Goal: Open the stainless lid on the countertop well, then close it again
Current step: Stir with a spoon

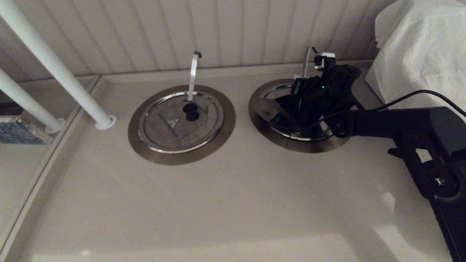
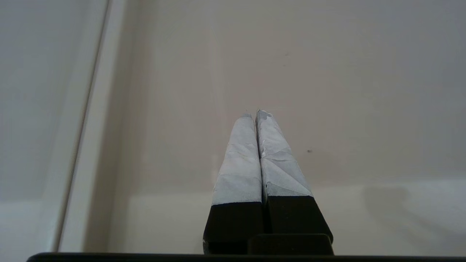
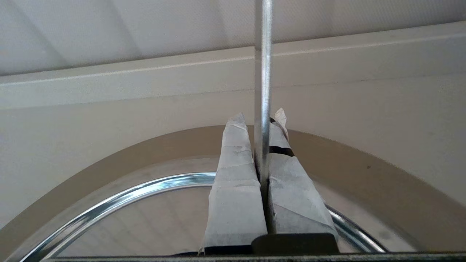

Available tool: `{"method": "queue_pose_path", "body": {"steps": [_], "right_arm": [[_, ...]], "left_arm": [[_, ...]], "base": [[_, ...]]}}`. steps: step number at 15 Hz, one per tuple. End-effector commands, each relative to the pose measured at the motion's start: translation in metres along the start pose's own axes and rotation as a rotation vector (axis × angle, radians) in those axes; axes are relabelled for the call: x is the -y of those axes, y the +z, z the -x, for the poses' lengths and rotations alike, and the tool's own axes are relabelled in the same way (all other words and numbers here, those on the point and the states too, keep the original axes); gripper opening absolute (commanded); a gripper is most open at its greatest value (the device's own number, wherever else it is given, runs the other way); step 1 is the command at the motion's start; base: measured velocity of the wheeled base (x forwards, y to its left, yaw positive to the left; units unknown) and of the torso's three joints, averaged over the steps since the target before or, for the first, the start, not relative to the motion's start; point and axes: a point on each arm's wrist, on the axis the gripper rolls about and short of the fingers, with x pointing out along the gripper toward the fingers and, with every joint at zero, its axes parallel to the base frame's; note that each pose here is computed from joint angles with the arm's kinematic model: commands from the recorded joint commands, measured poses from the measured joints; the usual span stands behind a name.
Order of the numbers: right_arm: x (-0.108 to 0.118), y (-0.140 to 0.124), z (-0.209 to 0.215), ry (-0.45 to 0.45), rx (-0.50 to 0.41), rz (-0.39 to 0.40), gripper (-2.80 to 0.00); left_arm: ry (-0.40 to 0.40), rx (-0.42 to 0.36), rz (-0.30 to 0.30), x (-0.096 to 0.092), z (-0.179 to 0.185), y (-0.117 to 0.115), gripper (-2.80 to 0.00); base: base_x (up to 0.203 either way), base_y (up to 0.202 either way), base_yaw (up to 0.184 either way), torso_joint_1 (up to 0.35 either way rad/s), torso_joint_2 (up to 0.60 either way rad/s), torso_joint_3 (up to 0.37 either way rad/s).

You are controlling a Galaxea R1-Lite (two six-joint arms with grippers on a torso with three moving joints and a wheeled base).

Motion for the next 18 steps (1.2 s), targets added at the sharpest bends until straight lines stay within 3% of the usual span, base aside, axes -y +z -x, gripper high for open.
{"method": "queue_pose_path", "body": {"steps": [1,5,9,14,18], "right_arm": [[-0.002,0.002,0.000,0.003,0.008,-0.001,-2.80],[-0.002,0.017,0.005,0.003,0.019,-0.003,-2.80],[-0.005,0.052,0.022,0.006,0.039,-0.027,-2.80],[-0.024,0.091,0.064,0.030,-0.074,-0.022,-2.80],[-0.020,0.081,0.074,-0.008,-0.116,0.018,-2.80]], "left_arm": [[0.001,0.000,0.000,0.000,0.000,0.000,-2.80],[0.001,0.000,0.000,0.000,0.000,0.000,-2.80],[0.001,0.000,0.000,0.000,0.000,0.000,-2.80],[0.001,0.000,0.000,0.000,0.000,0.000,-2.80],[0.001,0.000,0.000,0.000,0.000,0.000,-2.80]], "base": [[0.000,0.000,0.000,0.000,0.00,0.000],[0.000,0.000,0.000,0.000,0.00,0.000],[0.000,0.000,0.000,0.000,0.00,0.000],[0.000,0.000,0.000,0.000,0.00,0.000],[0.000,0.000,0.000,0.000,0.00,0.000]]}}
